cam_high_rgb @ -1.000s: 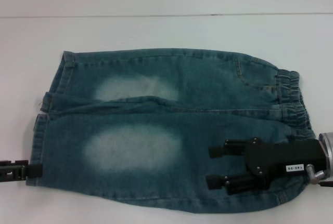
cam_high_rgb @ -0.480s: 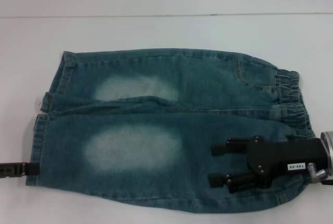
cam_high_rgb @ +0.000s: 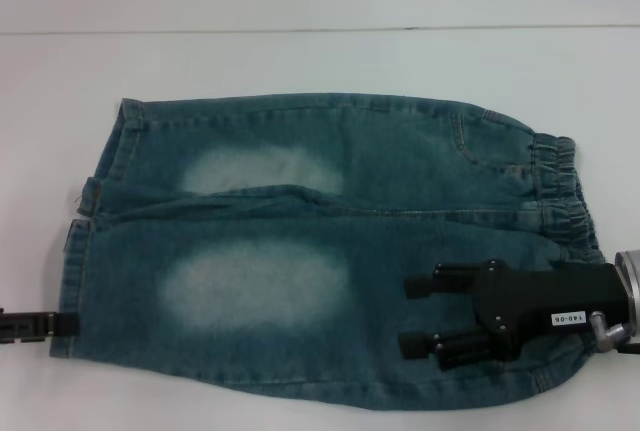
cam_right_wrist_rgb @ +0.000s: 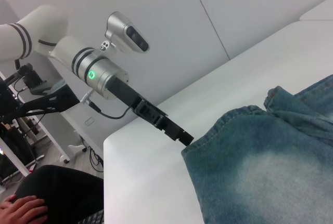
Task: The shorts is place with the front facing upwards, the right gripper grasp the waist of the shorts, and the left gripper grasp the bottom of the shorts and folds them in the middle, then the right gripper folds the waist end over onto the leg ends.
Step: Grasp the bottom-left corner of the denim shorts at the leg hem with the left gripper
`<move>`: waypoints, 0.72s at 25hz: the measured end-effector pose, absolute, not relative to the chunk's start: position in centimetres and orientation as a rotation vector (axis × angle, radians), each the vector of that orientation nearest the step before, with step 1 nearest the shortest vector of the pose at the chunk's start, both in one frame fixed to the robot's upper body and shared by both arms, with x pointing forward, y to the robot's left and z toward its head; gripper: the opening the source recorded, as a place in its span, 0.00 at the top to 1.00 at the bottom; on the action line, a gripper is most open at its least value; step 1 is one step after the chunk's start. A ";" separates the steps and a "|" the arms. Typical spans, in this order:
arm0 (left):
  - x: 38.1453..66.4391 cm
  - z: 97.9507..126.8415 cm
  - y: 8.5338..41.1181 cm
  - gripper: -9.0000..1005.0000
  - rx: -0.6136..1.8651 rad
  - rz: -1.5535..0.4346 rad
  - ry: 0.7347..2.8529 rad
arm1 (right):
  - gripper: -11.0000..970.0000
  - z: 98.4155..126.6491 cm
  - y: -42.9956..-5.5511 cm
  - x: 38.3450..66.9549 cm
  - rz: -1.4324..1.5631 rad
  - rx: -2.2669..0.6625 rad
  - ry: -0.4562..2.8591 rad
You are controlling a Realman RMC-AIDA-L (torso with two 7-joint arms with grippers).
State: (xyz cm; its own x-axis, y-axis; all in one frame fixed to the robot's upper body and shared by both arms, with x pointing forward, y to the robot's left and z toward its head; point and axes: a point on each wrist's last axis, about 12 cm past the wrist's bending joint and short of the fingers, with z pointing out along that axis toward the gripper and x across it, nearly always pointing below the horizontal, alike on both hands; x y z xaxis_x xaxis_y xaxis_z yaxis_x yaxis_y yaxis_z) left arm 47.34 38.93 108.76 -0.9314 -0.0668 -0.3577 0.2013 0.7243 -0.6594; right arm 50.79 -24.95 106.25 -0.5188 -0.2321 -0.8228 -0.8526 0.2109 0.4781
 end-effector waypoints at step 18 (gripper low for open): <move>47.6 108.2 37.6 0.20 0.142 -1.057 2.586 | 0.03 106.2 -25.0 50.7 1.316 -1.008 1.880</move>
State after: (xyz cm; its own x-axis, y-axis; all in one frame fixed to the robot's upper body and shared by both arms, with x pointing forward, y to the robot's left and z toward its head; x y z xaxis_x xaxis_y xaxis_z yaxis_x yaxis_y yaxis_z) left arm 47.64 37.55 108.16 -0.9363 -0.0363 -0.3493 0.2188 0.7176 -0.6612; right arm 50.66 -25.04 106.16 -0.5130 -0.2330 -0.8261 -0.8560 0.2109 0.4721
